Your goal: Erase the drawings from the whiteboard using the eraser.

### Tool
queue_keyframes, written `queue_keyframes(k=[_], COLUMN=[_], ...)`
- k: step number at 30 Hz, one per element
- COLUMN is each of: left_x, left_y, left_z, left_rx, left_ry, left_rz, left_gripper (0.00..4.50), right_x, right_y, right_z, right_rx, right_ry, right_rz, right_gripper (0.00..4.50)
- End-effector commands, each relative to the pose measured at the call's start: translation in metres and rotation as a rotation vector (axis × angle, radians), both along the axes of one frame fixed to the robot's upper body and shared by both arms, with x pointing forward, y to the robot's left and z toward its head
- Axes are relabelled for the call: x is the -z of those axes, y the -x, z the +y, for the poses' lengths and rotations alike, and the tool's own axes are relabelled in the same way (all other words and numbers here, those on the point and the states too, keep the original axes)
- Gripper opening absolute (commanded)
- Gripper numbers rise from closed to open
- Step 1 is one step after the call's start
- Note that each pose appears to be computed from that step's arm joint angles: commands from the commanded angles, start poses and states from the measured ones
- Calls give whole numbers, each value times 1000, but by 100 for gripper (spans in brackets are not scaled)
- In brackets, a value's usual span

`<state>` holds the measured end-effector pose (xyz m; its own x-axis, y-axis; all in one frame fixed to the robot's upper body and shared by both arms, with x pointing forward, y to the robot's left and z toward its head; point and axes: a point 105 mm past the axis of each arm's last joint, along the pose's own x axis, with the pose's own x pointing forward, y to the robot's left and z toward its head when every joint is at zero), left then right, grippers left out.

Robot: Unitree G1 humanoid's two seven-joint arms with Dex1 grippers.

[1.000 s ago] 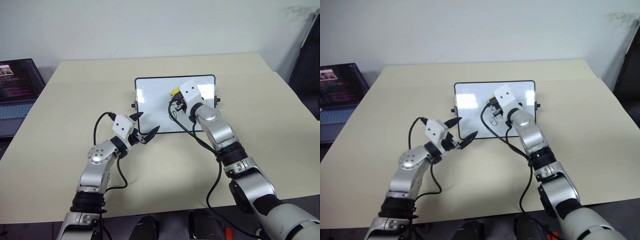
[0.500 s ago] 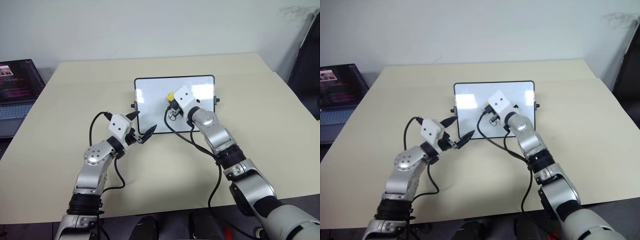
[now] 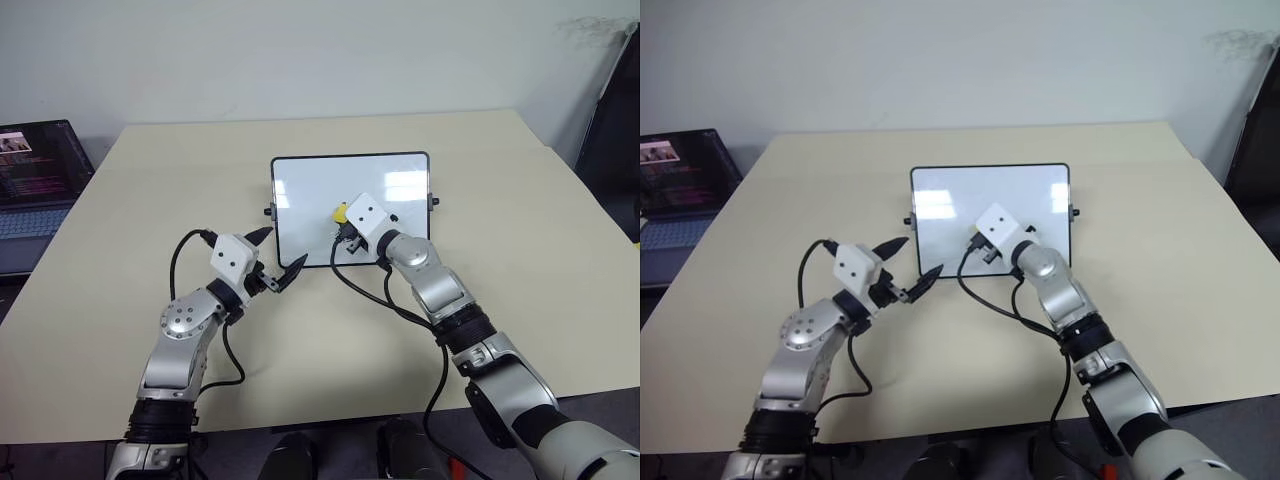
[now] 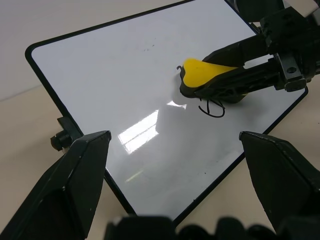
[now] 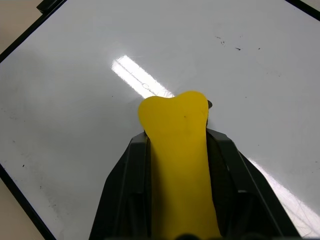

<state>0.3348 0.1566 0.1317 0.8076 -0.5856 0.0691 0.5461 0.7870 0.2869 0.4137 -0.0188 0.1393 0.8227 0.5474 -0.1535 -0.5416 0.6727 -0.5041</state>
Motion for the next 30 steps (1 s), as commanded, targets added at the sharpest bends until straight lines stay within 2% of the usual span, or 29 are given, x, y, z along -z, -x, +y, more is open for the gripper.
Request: queue_keyframes(k=[1, 12, 26, 30], left_x=[-19, -18, -21, -21], left_y=[-1, -4, -7, -7], left_z=[1, -8, -10, -8], left_rx=[-2, 26, 41, 35], left_ry=[7, 16, 13, 9], left_rz=[-67, -66, -72, -74], left_gripper=[450, 450, 450, 450], right_x=[0, -27, -7, 7], right_y=[-11, -31, -22, -11], right_z=[-14, -33, -35, -28], right_rx=[70, 174, 152, 118], right_ry=[5, -44, -9, -4], right_rz=[11, -67, -36, 4], right_gripper=[120, 120, 120, 120])
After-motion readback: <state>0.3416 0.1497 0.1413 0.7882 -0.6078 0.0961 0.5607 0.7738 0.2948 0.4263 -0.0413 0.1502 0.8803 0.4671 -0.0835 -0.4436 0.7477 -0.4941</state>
